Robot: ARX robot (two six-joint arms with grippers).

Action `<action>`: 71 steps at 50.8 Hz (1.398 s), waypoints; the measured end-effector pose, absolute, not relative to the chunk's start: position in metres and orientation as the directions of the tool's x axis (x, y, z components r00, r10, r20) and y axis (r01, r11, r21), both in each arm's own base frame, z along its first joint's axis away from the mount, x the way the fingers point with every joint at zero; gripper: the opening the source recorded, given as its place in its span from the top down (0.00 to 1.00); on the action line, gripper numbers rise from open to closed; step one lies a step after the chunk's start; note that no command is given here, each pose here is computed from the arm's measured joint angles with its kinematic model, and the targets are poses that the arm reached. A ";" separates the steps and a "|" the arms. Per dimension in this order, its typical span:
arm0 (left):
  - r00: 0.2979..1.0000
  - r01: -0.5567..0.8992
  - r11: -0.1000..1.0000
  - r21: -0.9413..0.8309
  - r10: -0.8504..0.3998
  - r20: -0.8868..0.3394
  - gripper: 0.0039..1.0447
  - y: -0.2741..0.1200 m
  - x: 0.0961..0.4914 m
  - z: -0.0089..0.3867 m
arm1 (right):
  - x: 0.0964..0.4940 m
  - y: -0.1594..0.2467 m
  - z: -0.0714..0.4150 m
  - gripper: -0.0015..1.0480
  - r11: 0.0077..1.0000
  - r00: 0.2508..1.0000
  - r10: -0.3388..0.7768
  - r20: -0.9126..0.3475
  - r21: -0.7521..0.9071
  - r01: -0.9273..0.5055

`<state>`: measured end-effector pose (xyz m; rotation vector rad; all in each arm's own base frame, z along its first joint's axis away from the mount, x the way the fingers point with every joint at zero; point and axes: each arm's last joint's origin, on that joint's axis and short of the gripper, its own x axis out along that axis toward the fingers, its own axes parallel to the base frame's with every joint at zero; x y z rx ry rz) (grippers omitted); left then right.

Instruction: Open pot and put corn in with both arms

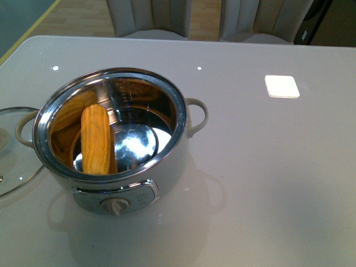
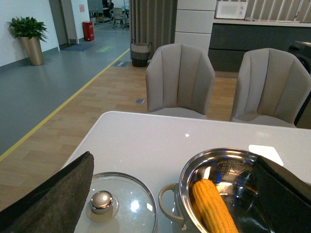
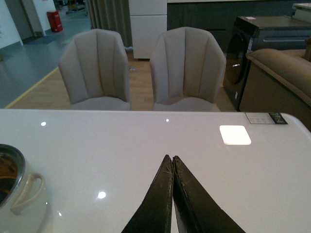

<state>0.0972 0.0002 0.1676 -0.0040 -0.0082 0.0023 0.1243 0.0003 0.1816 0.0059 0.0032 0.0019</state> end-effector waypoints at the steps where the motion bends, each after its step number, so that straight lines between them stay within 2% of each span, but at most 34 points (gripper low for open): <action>1: 1.000 -0.002 1.000 -0.004 0.002 0.008 0.06 0.000 0.097 0.168 | 0.124 0.000 0.181 0.98 1.000 1.000 0.002 -0.003 0.006 -0.002; 57: 1.000 -0.002 1.000 -0.004 0.002 0.008 0.06 0.000 0.097 0.168 | 0.097 0.000 0.170 0.98 1.000 1.000 0.001 0.015 0.005 -0.001; 71: 1.000 -0.002 1.000 -0.004 0.002 0.008 0.06 0.000 0.097 0.168 | 0.097 0.000 0.170 0.60 1.000 1.000 0.001 0.015 0.005 -0.001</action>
